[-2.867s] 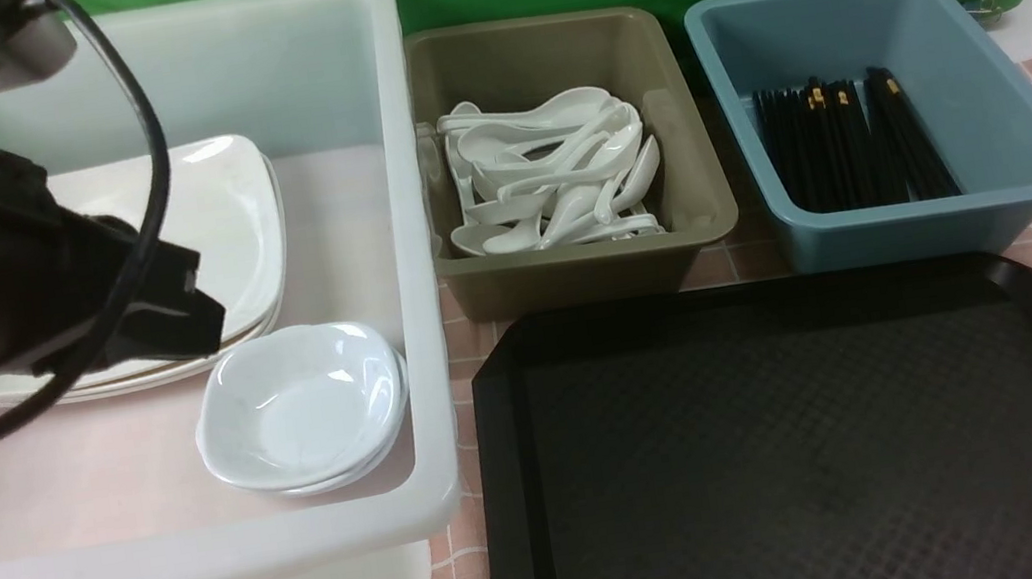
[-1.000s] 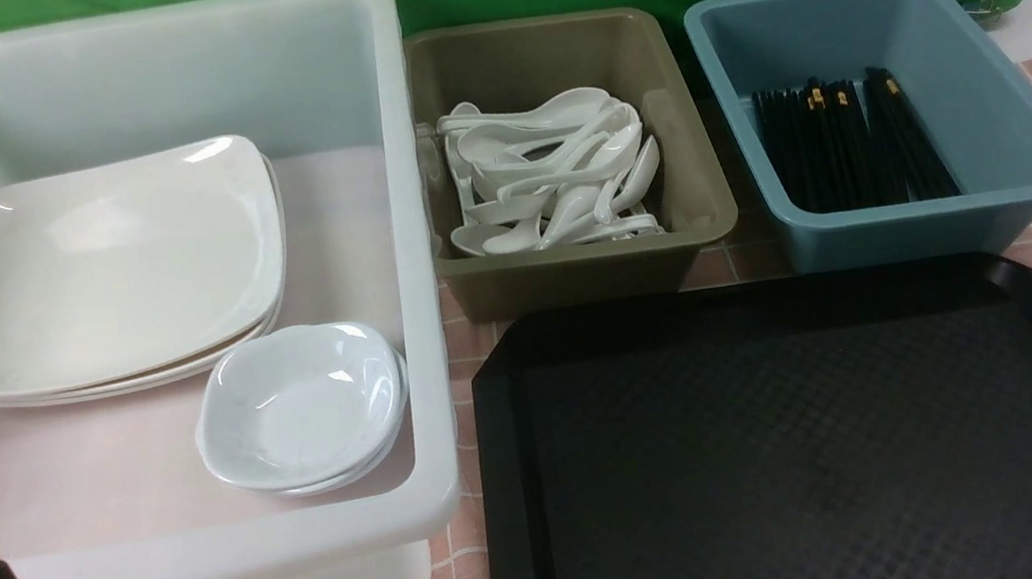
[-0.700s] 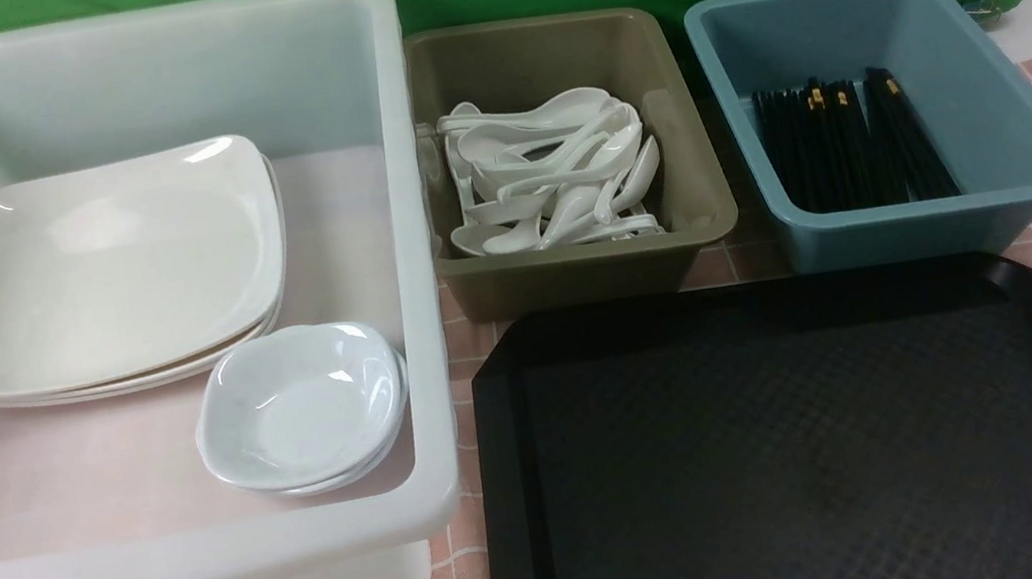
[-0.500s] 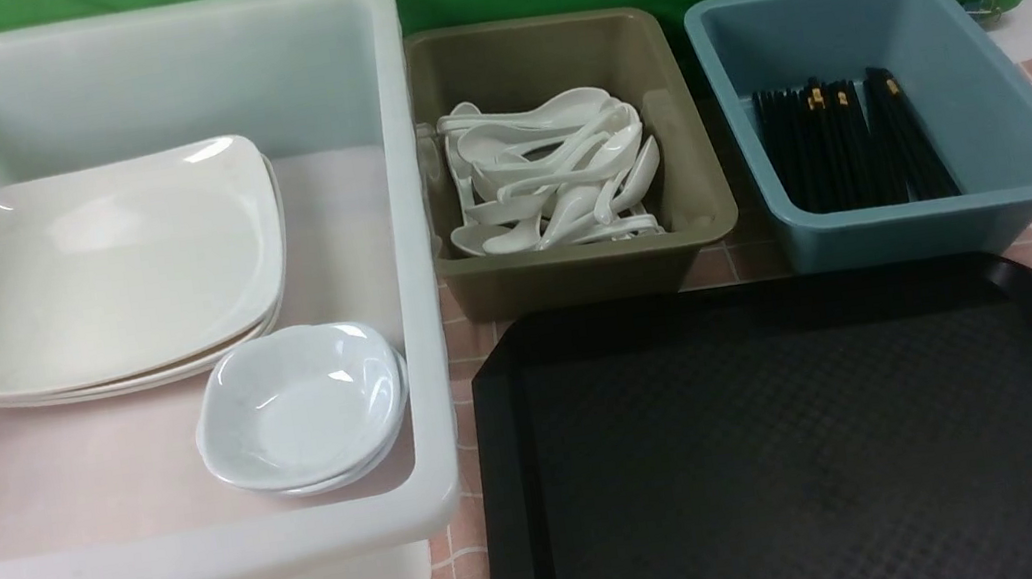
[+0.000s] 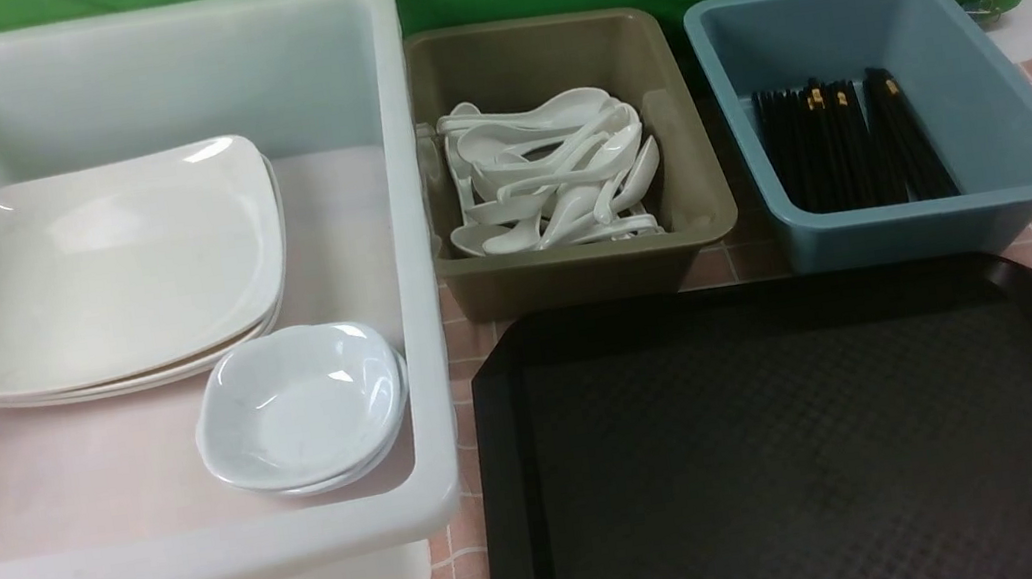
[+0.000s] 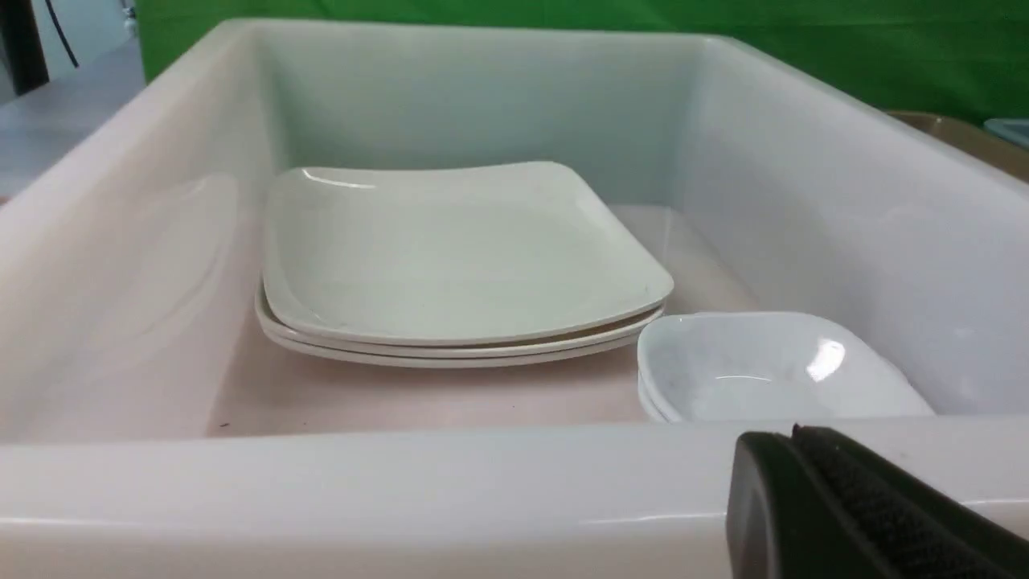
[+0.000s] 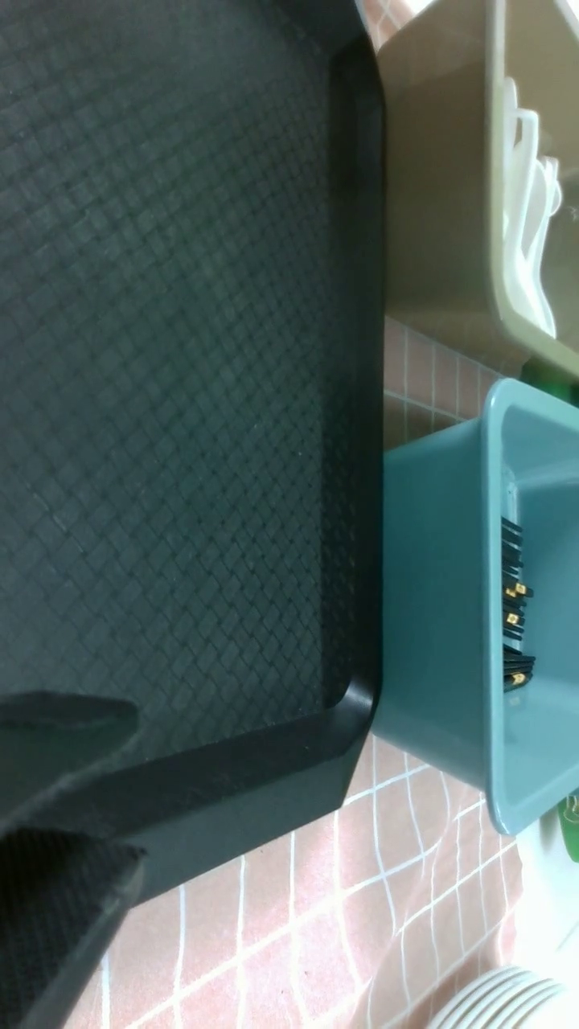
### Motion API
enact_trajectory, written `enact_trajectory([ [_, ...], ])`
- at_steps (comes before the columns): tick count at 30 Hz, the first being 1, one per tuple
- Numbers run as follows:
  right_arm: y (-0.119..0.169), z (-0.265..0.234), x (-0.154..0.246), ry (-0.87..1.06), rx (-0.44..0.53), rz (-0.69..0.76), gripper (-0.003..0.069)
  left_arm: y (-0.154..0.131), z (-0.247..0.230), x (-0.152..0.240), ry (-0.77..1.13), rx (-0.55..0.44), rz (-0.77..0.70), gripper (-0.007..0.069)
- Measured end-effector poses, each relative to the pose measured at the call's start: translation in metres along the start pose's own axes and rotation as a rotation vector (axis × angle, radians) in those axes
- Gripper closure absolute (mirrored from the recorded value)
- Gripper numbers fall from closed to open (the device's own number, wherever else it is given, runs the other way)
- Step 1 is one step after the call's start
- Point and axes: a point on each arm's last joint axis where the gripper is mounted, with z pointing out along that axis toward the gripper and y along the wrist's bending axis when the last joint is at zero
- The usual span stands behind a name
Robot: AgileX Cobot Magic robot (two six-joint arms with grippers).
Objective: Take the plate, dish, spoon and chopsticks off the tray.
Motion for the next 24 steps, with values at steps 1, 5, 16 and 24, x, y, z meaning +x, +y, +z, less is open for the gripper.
enact_trajectory([
  [1, 0.0, 0.0, 0.0, 0.0, 0.0, 0.0, 0.0419, 0.0001, 0.0, 0.0009, 0.01, -0.001, -0.001, 0.0626],
  [5, 0.0, 0.0, 0.0, 0.0, 0.0, 0.0, 0.0419, 0.0004, -0.0001, 0.006, 0.063, -0.004, -0.001, 0.0625],
  [16, 0.0, 0.0, 0.0, 0.0, 0.0, 0.001, 0.0419, 0.0004, -0.0001, 0.006, 0.063, -0.004, -0.001, 0.0625],
  [24, 0.0, 0.0, 0.0, 0.0, 0.0, 0.001, 0.0419, 0.0004, -0.0001, 0.006, 0.063, -0.004, -0.001, 0.0625],
])
